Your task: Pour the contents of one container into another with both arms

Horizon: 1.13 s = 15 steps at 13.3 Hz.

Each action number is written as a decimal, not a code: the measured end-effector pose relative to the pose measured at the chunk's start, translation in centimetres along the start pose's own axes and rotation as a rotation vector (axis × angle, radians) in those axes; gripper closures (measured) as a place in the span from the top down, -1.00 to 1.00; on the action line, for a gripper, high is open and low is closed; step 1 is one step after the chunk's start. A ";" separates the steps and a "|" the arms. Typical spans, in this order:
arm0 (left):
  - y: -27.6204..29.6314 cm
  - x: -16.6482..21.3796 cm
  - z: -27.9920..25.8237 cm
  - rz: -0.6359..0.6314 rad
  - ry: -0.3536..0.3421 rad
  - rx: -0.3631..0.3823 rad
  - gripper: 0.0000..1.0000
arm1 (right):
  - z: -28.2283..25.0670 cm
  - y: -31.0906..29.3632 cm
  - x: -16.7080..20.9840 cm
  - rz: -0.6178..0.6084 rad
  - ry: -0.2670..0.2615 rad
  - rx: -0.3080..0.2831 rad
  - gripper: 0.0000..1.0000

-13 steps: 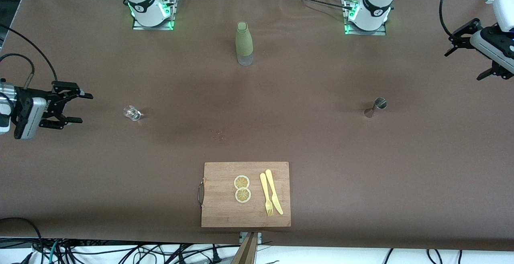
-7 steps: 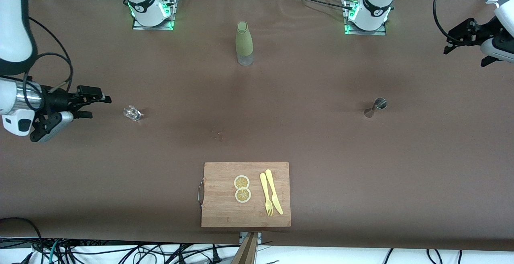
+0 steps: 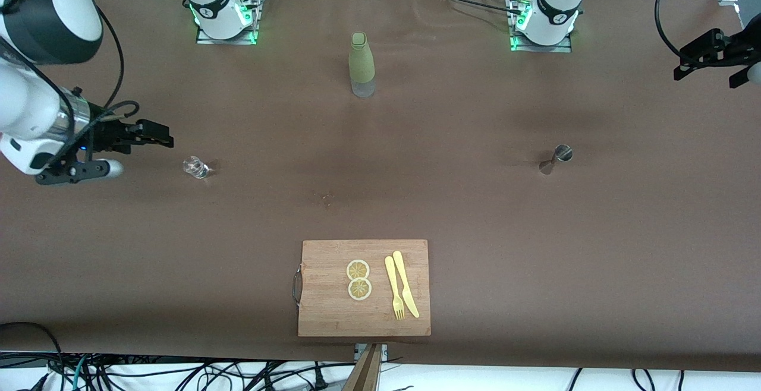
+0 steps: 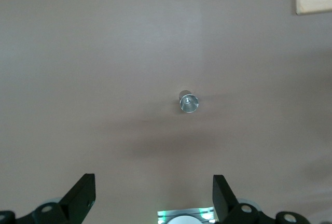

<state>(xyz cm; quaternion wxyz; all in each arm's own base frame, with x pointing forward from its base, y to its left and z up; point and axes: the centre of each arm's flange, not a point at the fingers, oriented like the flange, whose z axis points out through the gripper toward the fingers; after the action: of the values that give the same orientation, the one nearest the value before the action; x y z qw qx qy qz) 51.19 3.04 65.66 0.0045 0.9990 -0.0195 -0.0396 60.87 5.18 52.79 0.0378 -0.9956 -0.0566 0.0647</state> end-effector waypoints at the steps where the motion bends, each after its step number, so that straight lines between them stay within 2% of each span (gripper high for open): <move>1: 0.0 -0.4 -0.3 -0.028 0.001 0.002 1.00 | -0.6 0.8 -0.4 0.005 0.004 -0.044 1.00; 3: 0.0 -0.7 -0.4 -0.043 -0.002 0.002 1.00 | -2.4 1.9 -1.3 0.017 0.031 -0.105 1.00; 8: 0.0 -0.7 0.1 -0.044 -0.013 0.003 1.00 | -9.2 4.0 -5.5 0.070 0.144 -0.149 1.00; 12: 0.3 -0.7 0.2 -0.039 -0.022 0.004 1.00 | -9.3 4.0 -6.2 0.104 0.127 -0.159 1.00; 15: 0.4 -0.8 0.2 -0.038 -0.028 0.003 1.00 | -8.7 3.7 -6.1 0.162 0.117 -0.134 1.00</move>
<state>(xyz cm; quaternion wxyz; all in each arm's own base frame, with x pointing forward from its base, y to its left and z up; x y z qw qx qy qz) 50.37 2.69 65.50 0.0018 0.9986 -0.0008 -0.0534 56.45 0.21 61.84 -0.0310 -0.9993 0.0219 0.0053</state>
